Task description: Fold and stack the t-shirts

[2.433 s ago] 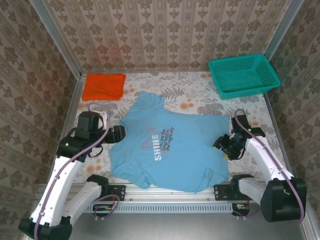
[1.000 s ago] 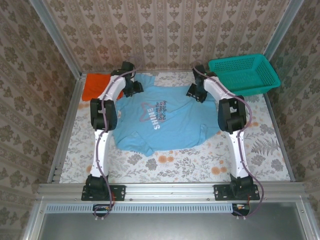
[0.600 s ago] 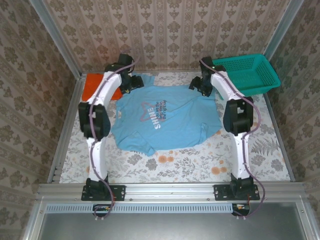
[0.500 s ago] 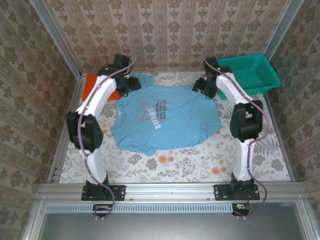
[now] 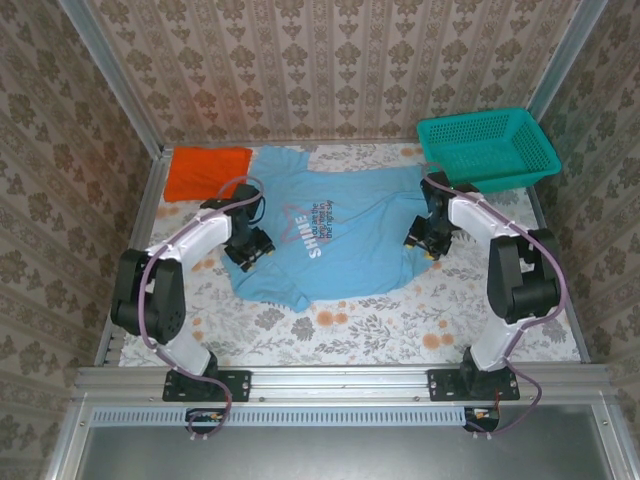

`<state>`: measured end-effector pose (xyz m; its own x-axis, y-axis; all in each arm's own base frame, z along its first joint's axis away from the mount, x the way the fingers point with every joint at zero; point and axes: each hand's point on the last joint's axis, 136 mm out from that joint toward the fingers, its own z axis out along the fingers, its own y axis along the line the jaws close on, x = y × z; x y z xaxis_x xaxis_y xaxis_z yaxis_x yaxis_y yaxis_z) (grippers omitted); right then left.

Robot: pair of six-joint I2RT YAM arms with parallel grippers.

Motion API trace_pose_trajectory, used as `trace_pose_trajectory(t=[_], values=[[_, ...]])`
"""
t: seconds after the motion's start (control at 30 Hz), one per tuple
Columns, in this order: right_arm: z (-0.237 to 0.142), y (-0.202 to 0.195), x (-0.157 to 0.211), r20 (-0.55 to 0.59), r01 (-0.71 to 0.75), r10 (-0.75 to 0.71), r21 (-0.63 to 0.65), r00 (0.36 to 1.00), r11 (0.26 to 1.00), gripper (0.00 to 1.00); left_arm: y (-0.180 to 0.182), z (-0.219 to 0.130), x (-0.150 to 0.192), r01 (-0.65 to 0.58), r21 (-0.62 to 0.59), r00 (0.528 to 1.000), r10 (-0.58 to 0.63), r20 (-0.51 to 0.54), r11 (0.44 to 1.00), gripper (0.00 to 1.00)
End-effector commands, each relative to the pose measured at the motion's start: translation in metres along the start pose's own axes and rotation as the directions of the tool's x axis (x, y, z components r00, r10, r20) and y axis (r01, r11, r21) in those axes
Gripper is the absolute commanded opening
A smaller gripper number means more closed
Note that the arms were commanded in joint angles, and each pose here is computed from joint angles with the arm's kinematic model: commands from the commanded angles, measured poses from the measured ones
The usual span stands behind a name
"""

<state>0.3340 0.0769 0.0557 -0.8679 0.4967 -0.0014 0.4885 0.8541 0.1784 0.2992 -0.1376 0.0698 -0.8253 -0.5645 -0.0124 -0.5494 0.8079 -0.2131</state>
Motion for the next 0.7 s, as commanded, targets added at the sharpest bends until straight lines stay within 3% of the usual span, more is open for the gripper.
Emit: trace_pose_trajectory(t=[0.0,0.43,0.67], values=[[0.011,0.009,-0.009,0.008,0.000,0.000,0.035,1.000,0.999,0.44,-0.019,0.005,0.002,0.065,0.023,0.998,-0.064,-0.021,0.998,0.48],[0.037,0.015,-0.023,-0.020,0.020,-0.018,0.090,1.000,0.996,0.38,-0.029,0.007,0.001,0.043,-0.006,0.999,-0.043,-0.013,0.999,0.48],[0.036,0.014,-0.023,-0.012,0.028,-0.027,0.087,1.000,0.996,0.13,-0.023,0.006,0.000,0.021,-0.042,1.000,-0.022,-0.006,0.999,0.45]])
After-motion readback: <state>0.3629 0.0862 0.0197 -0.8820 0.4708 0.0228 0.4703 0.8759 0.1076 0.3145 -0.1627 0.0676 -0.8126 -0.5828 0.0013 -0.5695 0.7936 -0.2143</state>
